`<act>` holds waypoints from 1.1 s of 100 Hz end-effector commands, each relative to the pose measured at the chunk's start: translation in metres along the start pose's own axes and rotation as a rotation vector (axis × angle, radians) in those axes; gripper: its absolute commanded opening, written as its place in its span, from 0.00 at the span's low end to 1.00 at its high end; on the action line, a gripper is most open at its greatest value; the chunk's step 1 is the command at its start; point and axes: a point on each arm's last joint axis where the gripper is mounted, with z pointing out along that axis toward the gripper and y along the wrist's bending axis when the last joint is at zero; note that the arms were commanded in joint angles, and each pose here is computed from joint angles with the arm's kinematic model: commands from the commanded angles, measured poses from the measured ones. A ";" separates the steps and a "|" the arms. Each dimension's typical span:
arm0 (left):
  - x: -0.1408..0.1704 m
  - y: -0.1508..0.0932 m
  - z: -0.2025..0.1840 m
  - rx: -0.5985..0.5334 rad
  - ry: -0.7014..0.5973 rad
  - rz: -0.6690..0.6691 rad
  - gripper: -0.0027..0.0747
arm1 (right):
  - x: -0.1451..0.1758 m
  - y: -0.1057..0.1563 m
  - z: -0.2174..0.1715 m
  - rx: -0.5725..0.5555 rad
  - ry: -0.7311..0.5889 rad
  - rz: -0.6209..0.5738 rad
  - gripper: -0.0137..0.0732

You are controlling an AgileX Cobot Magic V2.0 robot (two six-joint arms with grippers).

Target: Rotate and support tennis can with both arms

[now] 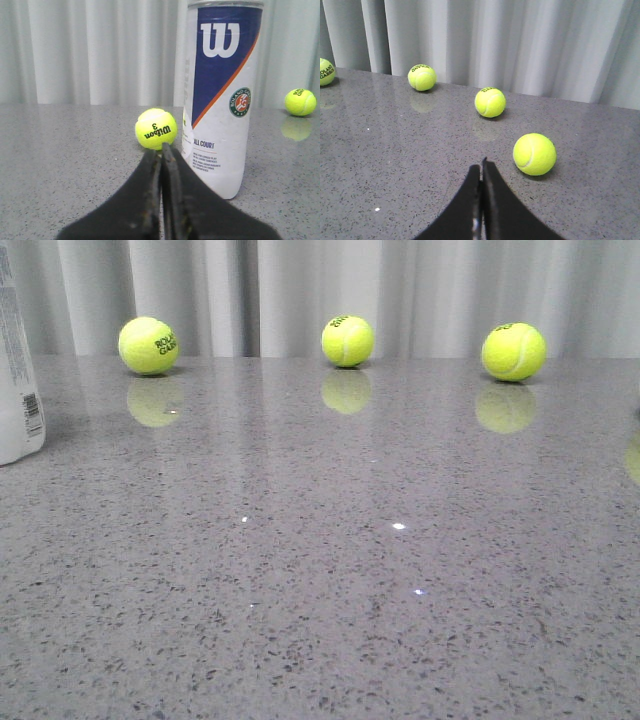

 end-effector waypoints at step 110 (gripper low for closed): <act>0.007 0.000 -0.002 0.002 -0.066 -0.017 0.01 | 0.097 0.006 0.001 0.073 -0.369 0.121 0.08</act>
